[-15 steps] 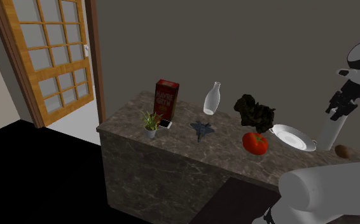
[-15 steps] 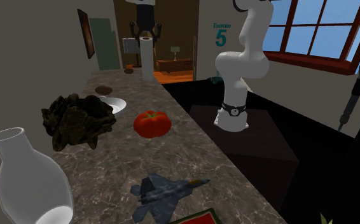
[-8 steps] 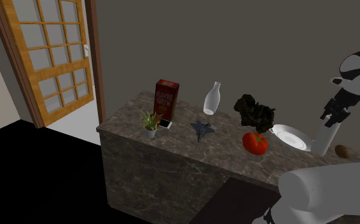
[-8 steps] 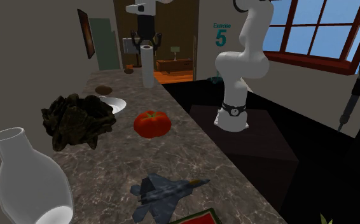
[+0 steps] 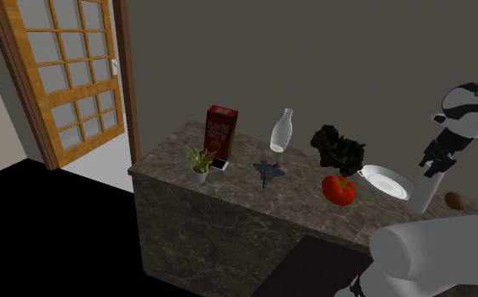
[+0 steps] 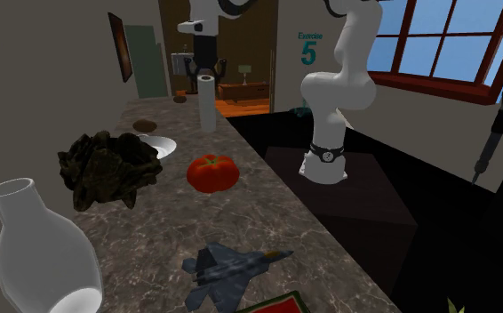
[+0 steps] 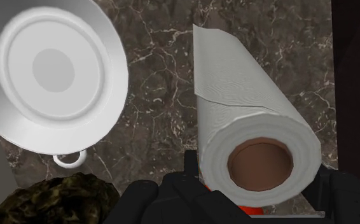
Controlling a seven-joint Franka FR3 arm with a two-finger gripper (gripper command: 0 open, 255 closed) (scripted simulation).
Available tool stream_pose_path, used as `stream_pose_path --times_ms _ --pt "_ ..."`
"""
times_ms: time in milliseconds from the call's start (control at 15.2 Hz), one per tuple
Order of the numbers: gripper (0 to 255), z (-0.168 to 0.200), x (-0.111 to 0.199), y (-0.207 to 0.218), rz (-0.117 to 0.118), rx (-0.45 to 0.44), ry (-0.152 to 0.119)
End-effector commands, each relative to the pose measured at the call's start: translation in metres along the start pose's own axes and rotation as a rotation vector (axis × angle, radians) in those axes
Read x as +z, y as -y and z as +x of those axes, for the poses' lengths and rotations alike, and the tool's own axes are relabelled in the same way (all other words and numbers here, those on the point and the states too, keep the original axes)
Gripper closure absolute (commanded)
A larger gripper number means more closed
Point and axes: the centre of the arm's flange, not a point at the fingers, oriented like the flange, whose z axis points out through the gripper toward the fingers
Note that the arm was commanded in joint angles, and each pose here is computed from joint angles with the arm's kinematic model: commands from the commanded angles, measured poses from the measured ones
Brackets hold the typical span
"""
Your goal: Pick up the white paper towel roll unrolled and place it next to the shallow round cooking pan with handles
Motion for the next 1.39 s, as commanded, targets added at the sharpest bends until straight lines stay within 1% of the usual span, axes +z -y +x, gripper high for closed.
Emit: stream_pose_path --times_ms 0,858,1320 --pt "255 0.000 0.012 0.001 -0.001 0.000 0.000" --pt "255 -0.002 0.079 0.005 -0.001 0.000 0.000" --pt "255 -0.002 0.079 0.005 -0.001 0.000 0.000"
